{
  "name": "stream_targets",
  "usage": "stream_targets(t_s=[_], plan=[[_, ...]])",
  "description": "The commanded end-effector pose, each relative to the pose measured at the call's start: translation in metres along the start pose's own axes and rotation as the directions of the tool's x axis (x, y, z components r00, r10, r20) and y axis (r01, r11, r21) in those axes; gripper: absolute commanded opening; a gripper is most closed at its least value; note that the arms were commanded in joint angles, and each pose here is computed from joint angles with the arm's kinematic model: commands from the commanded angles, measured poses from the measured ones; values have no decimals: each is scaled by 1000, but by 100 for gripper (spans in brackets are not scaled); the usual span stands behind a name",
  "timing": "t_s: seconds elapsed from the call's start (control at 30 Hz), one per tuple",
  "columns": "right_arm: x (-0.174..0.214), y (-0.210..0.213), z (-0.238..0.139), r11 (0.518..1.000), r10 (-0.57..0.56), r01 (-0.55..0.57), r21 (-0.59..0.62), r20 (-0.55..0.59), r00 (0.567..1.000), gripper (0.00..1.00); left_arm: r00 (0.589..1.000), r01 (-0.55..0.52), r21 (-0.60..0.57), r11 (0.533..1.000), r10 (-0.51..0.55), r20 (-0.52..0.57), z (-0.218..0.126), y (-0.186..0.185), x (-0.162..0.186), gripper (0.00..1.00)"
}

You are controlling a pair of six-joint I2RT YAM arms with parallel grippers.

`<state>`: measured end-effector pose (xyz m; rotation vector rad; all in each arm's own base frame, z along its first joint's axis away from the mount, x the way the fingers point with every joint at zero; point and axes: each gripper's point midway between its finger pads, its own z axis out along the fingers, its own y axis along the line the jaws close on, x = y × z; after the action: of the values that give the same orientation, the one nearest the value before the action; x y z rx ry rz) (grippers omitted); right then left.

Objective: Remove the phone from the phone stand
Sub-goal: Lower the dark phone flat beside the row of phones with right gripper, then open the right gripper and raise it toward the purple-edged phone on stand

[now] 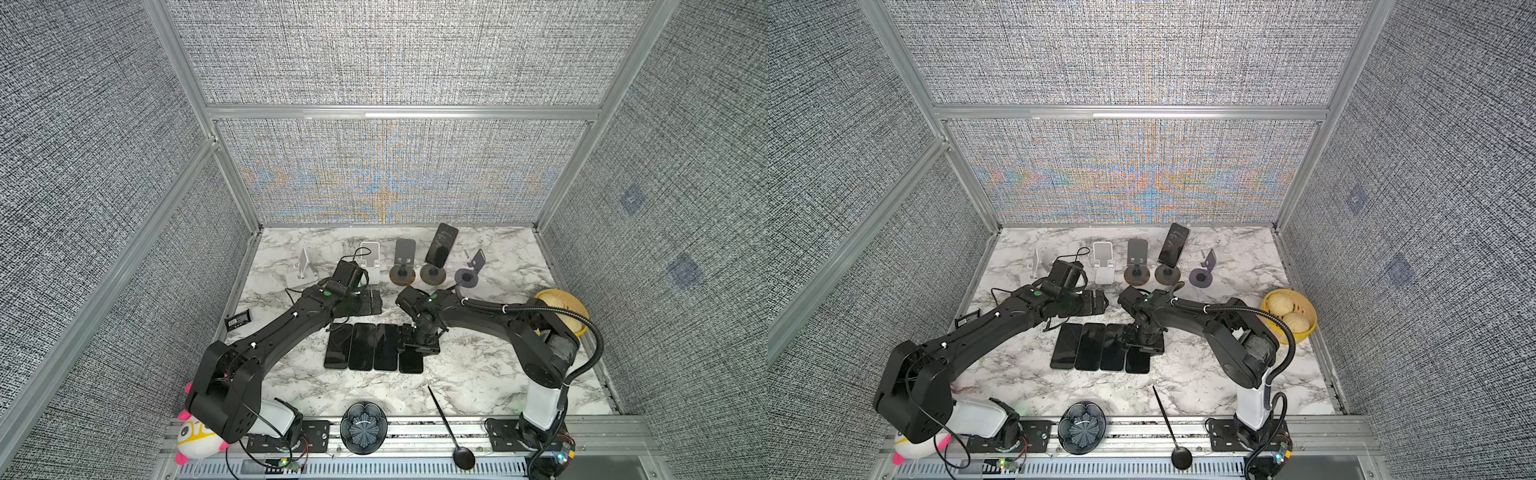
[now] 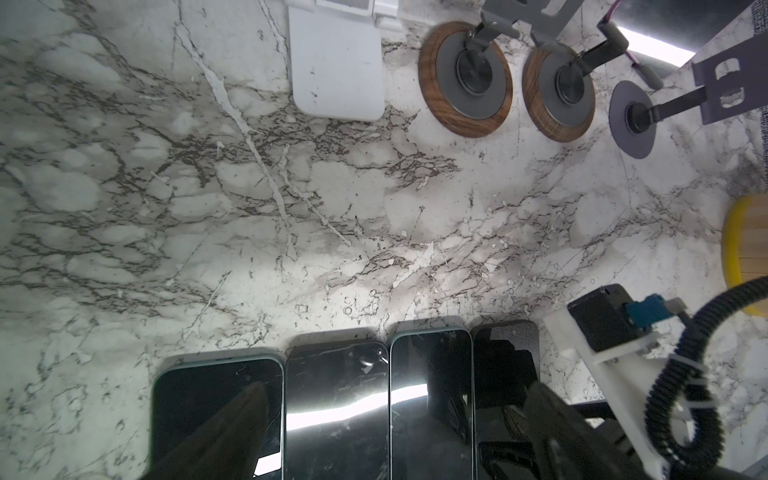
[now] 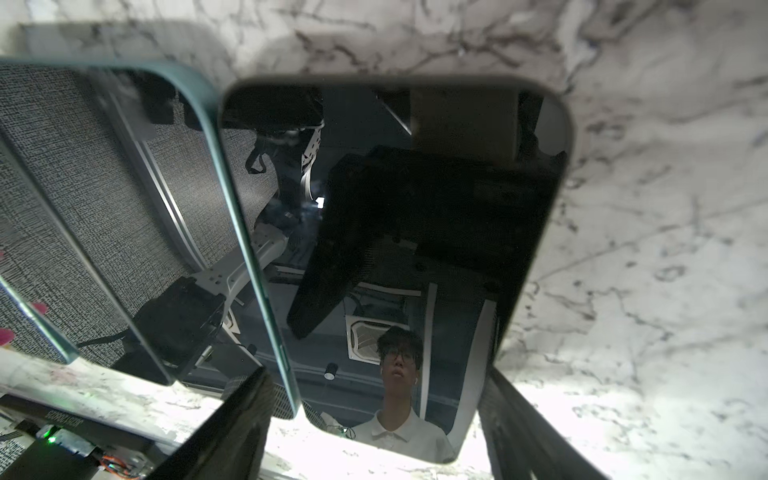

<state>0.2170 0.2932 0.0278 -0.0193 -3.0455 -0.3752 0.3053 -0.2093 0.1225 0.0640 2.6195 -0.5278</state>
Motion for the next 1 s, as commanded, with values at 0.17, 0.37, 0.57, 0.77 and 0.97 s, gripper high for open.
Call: stream_targets(t_s=[0.17,0.37,0.57,0.77,0.97], plan=[[-4,1,-13,1000,-24,24,-4,41,999,78,1000,3,3,1000,-3,-14,-1,1,3,98],[-10,-6,-36,999,-45,41,34,104,994,78,1000,2,4,1000,-2,-8,-2,1,3,98],[-33,-31,-84,984,-84,42,175,241,967,79,1000,-10,2,1000,10,-2,-6,2,3,98],[-60,-46,-120,978,-77,4,208,344,936,78,1000,-2,2,1000,2,14,-9,4,4,98],[-97,-60,-143,975,-56,-46,216,447,893,79,1000,-2,5,1000,2,19,-11,4,5,98]])
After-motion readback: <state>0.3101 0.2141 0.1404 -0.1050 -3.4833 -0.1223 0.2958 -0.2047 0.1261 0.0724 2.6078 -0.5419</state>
